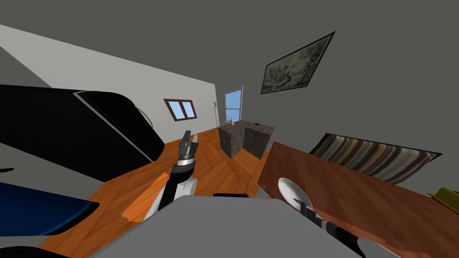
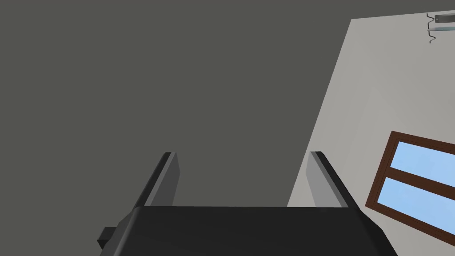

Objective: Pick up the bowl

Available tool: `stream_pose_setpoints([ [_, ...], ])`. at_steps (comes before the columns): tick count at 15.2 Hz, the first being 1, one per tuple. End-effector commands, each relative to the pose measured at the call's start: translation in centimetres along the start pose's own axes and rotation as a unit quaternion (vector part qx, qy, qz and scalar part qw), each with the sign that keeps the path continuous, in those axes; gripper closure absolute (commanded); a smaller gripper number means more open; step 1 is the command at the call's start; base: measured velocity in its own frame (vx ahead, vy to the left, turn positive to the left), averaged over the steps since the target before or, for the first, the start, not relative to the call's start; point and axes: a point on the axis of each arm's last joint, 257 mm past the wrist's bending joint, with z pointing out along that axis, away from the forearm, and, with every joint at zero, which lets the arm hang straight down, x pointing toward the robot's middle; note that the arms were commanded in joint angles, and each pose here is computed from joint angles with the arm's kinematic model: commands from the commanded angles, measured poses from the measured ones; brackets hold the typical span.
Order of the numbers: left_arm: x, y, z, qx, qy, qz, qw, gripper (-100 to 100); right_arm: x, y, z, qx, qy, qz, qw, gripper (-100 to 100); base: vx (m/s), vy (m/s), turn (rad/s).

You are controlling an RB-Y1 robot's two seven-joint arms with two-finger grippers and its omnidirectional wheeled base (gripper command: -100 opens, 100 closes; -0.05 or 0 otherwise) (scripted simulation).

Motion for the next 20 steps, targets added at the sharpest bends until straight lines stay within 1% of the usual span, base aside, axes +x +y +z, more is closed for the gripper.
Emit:
stream_pose_setpoints([
  [1,0.0,0.0,0.0,0.000,0.000,0.000,1.0000,0,3.0,0.0,-1.2,-0.006,0.036,-0.039,0.9986,-100,0.109,0.099,0.083],
  [2,0.0,0.0,0.0,0.000,0.000,0.000,1.0000,0,3.0,0.0,-1.2,-0.006,0.036,-0.039,0.9986,-100,0.092,0.072,0.055],
  [5,0.0,0.0,0.0,0.000,0.000,0.000,1.0000,0,8.1,-0.3,-3.2,-0.022,0.096,-0.101,0.9901,-100,0.103,0.082,0.109],
  [6,0.0,0.0,0.0,0.000,0.000,0.000,1.0000,0,8.1,-0.3,-3.2,-0.022,0.096,-0.101,0.9901,-100,0.102,0.071,0.069],
  [8,0.0,0.0,0.0,0.000,0.000,0.000,1.0000,0,10.7,-0.5,-4.5,-0.032,0.126,-0.131,0.9828,-100,0.076,0.068,0.068],
  [9,0.0,0.0,0.0,0.000,0.000,0.000,1.0000,0,10.7,-0.5,-4.5,-0.032,0.126,-0.131,0.9828,-100,0.065,0.056,0.057],
  [12,0.0,0.0,0.0,0.000,0.000,0.000,1.0000,0,13.7,-0.8,-6.2,-0.046,0.160,-0.166,0.9721,-100,0.048,0.053,0.057],
  [13,0.0,0.0,0.0,0.000,0.000,0.000,1.0000,0,12.5,-0.7,-5.5,-0.041,0.146,-0.153,0.9765,-100,0.030,0.032,0.025],
  [14,0.0,0.0,0.0,0.000,0.000,0.000,1.0000,0,13.1,0.0,-5.1,-0.040,0.150,-0.149,0.9765,-100,0.014,-0.004,0.069],
  [18,0.0,0.0,0.0,0.000,0.000,0.000,1.0000,0,14.0,1.9,-3.9,-0.039,0.152,-0.136,0.9782,-100,0.005,-0.050,0.118],
  [19,0.0,0.0,0.0,0.000,0.000,0.000,1.0000,0,13.7,1.3,-4.2,-0.041,0.151,-0.141,0.9775,-100,0.001,-0.043,0.064],
  [20,0.0,0.0,0.0,0.000,0.000,0.000,1.0000,0,13.8,1.4,-4.1,-0.040,0.151,-0.140,0.9777,100,0.001,-0.016,0.005],
])
